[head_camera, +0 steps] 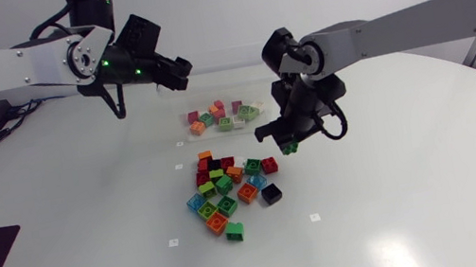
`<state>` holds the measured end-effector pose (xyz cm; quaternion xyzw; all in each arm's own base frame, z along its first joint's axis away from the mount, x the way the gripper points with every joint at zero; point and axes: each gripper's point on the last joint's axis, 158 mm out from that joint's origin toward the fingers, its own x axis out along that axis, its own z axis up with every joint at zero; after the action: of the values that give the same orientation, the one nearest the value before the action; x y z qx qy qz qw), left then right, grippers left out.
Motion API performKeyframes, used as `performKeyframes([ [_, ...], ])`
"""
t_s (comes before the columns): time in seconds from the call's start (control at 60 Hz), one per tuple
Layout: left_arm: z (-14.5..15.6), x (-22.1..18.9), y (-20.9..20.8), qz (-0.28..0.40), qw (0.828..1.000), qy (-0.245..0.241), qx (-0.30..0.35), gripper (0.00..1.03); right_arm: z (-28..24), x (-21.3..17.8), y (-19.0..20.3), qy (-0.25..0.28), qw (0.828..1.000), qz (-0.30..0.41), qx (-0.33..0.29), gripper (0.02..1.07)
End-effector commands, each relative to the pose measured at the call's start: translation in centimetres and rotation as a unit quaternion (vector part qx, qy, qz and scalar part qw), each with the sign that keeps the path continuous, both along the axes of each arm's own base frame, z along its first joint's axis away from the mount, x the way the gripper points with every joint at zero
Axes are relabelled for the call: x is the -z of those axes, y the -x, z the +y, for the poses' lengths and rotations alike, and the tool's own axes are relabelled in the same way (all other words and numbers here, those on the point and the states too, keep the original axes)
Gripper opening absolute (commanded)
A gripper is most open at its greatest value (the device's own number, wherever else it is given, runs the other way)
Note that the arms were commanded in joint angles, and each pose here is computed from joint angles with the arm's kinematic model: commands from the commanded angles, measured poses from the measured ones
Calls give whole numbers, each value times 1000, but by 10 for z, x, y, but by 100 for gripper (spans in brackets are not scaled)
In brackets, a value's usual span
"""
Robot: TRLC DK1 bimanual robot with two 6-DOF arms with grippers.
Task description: Place the duplo bricks in the container
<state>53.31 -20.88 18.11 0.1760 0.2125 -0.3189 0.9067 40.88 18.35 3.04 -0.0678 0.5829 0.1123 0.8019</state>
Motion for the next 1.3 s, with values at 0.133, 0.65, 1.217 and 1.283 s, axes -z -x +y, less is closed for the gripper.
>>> performKeyframes([
  [0.133, -15, 9, -25, 1, 1000, 15, -7, 29, 5, -44, -20, -16, 999, -39, -4, 29],
  [0.65, 11, -8, 15, -18, 999, -32, -11, 99, 47, -120, -79, -69, 990, -122, -18, 29],
  [1.217, 59, 90, 129, 80, 977, -176, 87, 98, 96, -127, -142, -107, 975, -191, -32, 29],
  [1.283, 60, 99, 137, 87, 975, -182, 95, 98, 98, -123, -147, -107, 975, -194, -32, 29],
])
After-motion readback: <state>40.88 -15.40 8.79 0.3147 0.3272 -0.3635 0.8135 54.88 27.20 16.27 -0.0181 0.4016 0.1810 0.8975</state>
